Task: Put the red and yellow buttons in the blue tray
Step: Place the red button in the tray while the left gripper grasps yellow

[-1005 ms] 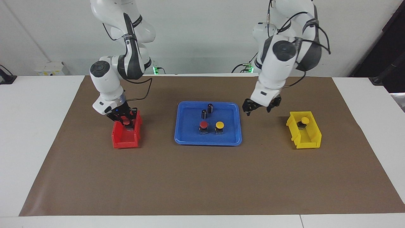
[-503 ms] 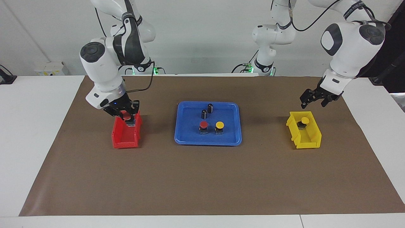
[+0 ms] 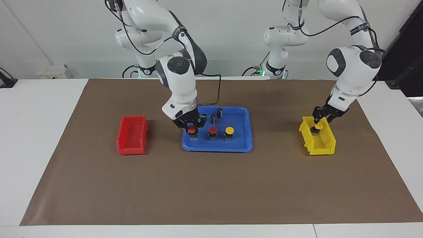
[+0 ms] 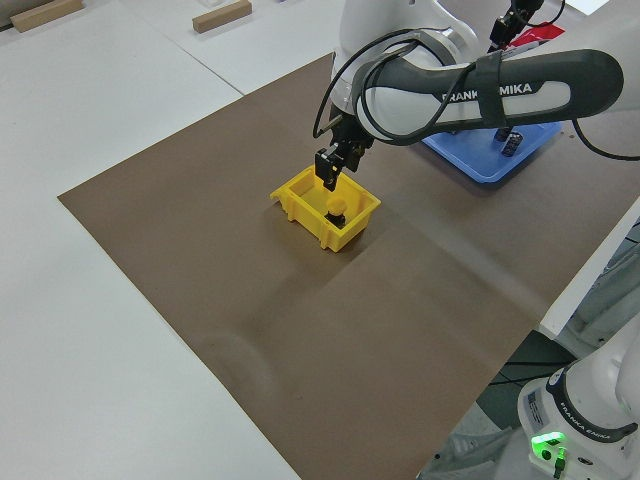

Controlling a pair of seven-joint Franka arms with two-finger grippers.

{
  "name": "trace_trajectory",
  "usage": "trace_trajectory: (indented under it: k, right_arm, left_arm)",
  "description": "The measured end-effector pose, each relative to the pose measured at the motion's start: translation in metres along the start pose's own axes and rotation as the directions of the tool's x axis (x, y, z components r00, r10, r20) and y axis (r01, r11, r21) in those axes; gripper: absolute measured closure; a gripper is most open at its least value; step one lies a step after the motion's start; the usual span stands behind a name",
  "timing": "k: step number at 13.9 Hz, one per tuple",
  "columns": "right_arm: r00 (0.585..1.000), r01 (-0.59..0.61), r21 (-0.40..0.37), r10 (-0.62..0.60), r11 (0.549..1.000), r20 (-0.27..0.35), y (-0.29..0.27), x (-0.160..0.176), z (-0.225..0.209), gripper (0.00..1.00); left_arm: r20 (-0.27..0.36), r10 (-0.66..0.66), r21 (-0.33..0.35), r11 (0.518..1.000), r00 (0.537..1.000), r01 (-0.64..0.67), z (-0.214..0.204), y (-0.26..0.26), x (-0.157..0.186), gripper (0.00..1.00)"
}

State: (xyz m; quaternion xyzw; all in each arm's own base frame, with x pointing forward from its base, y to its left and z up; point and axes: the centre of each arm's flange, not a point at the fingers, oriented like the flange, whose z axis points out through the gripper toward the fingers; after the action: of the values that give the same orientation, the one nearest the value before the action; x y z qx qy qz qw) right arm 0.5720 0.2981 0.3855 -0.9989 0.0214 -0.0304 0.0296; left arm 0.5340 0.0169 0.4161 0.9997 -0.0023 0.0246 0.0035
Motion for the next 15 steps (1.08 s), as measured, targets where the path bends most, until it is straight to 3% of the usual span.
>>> trace_trajectory:
  k: [11, 13, 15]
  right_arm:
    - [0.999, 0.015, -0.017, -0.015, 1.000, 0.029, 0.005, -0.028, 0.043, 0.59]
    - [0.999, 0.013, -0.018, -0.013, 1.000, 0.029, 0.006, -0.027, 0.043, 0.43]
    - [1.000, 0.006, -0.014, -0.006, 1.000, 0.017, 0.009, -0.024, 0.036, 0.20]
  left_arm:
    - [-0.009, 0.009, 0.008, 1.000, 1.000, -0.009, 0.047, 0.002, 0.002, 0.34]
    - [-0.009, 0.005, 0.009, 1.000, 1.000, -0.005, 0.048, -0.001, 0.002, 0.34]
    - [-0.010, 0.000, 0.009, 1.000, 1.000, 0.000, 0.049, -0.005, 0.002, 0.34]
